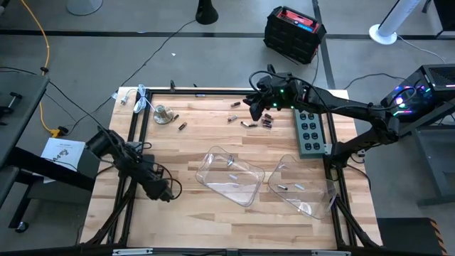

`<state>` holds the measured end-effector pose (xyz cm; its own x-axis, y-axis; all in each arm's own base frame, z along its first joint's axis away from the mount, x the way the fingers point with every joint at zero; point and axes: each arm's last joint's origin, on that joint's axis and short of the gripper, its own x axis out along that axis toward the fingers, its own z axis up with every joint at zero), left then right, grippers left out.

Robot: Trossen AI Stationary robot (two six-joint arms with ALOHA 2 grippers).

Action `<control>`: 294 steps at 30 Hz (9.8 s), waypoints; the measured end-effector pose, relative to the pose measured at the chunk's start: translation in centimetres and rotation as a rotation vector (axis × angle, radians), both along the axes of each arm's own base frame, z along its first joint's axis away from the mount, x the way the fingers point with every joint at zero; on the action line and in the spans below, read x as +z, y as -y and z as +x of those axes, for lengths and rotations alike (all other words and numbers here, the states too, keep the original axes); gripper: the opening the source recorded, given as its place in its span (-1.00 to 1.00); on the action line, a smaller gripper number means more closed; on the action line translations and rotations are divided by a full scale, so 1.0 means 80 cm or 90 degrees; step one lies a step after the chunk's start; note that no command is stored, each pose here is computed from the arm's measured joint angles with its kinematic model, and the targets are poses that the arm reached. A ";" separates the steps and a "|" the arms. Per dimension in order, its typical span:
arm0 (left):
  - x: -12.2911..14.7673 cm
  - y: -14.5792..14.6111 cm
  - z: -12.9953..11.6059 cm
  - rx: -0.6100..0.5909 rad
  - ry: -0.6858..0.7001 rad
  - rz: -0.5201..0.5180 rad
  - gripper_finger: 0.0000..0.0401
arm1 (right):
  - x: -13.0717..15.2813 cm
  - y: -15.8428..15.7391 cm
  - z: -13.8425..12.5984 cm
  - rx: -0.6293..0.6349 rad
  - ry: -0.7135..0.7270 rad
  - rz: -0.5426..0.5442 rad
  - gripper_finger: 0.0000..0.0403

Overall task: Sort batteries
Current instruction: Put the silver battery into the left transparent bin

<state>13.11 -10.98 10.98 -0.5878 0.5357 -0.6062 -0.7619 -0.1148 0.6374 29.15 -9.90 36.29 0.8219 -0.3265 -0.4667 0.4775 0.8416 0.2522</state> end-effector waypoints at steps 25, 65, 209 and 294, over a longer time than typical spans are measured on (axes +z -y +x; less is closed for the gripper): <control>-0.011 0.013 0.023 -0.014 0.134 -0.064 -1.00 | 0.000 0.000 0.000 -0.015 0.012 0.024 -0.50; 0.102 0.071 0.159 -0.588 0.621 -0.677 -0.15 | -0.015 -0.017 -0.009 0.279 -0.066 0.086 -0.50; 0.167 0.155 0.282 -0.758 0.312 -0.295 -0.84 | -0.079 -0.414 -0.087 0.458 -0.298 0.165 -0.50; 0.040 -0.381 0.328 -0.723 0.298 -0.299 -0.22 | 0.029 -0.001 -0.085 0.011 0.161 0.072 -0.50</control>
